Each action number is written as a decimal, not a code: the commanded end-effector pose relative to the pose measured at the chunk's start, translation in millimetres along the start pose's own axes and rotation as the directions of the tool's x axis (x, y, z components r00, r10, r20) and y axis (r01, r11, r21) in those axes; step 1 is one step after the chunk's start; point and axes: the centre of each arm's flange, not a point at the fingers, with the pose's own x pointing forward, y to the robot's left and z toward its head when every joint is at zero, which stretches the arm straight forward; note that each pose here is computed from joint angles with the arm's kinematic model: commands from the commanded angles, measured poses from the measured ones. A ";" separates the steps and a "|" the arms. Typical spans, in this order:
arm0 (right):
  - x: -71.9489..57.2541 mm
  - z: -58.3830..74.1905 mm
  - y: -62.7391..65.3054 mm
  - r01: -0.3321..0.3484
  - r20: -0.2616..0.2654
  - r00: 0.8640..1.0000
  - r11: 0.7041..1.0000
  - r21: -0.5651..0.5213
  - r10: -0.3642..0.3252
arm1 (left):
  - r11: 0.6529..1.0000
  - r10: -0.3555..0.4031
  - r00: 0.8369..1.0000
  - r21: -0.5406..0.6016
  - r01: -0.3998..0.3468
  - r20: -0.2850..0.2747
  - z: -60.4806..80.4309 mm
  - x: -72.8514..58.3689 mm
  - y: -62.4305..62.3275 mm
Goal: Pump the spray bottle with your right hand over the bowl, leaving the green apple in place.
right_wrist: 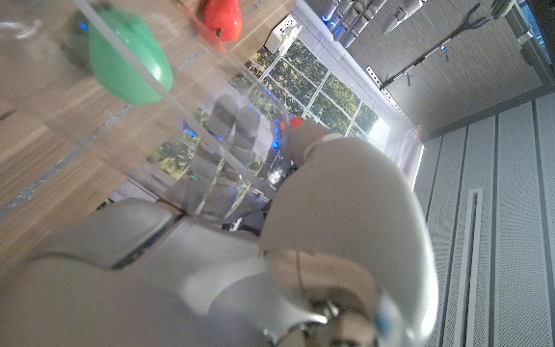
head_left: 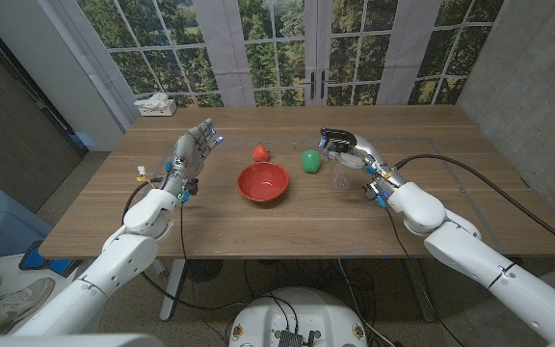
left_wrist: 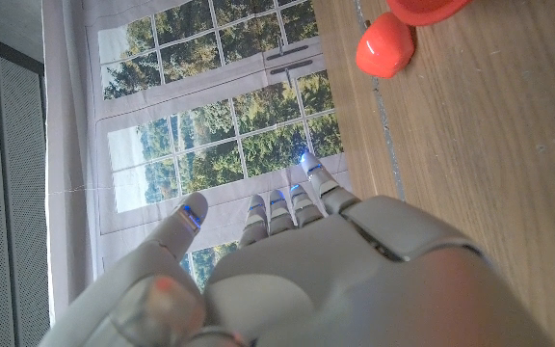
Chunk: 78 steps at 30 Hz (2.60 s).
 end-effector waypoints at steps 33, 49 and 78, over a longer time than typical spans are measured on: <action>50.6 15.1 20.0 -0.178 0.008 0.984 0.982 -0.061 0.179 | 0.999 0.033 0.999 -0.016 -0.033 0.014 -2.9 -11.9 11.2; 69.1 25.3 26.7 -0.238 0.003 0.971 0.965 -0.113 0.240 | 0.999 0.039 0.999 -0.038 -0.039 0.015 -8.2 -10.9 18.9; 100.1 40.8 38.1 -0.376 -0.053 0.925 0.885 -0.274 0.376 | 0.998 0.039 0.999 -0.043 -0.038 0.017 -9.7 -7.6 24.4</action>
